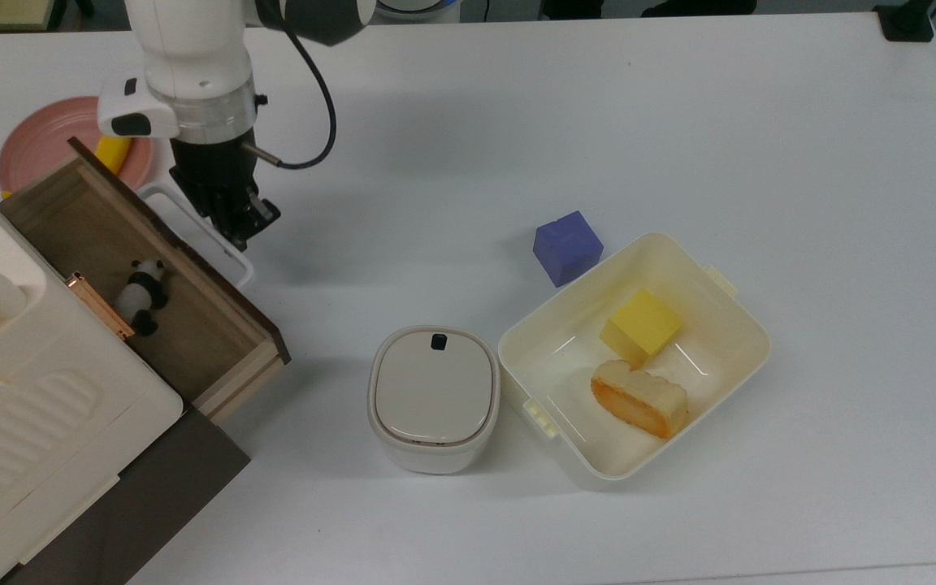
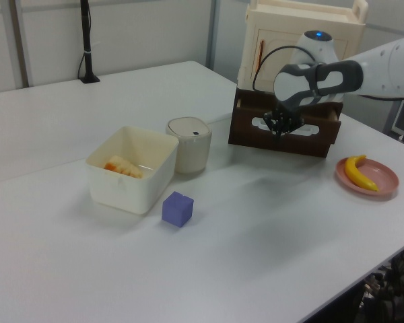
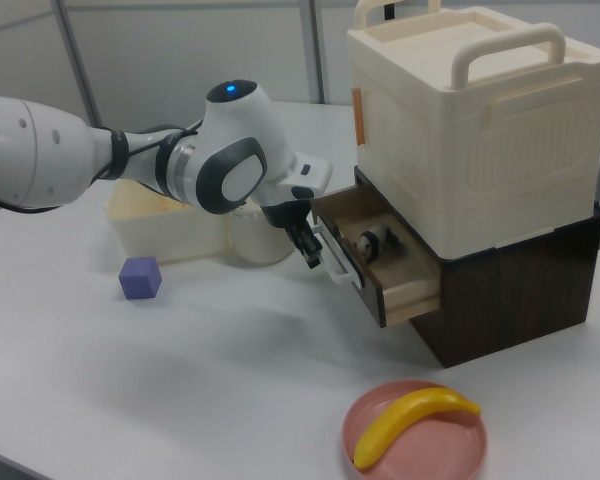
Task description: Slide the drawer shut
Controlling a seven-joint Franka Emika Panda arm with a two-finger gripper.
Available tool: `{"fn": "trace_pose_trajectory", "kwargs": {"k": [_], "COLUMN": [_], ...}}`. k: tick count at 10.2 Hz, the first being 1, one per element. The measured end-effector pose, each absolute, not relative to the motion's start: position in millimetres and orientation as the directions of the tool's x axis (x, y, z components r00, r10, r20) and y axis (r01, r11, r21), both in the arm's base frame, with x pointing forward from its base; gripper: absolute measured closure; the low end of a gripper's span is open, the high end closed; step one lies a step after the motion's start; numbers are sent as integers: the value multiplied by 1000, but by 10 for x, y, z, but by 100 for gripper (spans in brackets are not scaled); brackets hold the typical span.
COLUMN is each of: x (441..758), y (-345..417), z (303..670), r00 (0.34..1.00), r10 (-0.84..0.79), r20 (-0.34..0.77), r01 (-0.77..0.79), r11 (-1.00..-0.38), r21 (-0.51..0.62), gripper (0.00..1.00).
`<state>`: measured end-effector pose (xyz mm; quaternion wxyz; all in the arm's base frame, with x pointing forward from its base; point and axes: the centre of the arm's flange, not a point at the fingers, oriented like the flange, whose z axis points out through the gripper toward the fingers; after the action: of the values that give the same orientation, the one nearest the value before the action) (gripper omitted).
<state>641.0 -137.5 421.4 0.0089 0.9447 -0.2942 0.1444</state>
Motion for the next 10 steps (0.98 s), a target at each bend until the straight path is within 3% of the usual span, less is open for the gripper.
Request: {"fn": "trace_pose_trajectory", "kwargs": {"k": [5, 10], "x": [6699, 6743], "y": [-1948, -1945], "z": [4307, 4314], "r00": [628, 644], "r10": [-612, -585], "r20": [480, 493], "r01": [-628, -605], "r11": [-763, -784], "r21": [-152, -141], "gripper": [99, 99]}}
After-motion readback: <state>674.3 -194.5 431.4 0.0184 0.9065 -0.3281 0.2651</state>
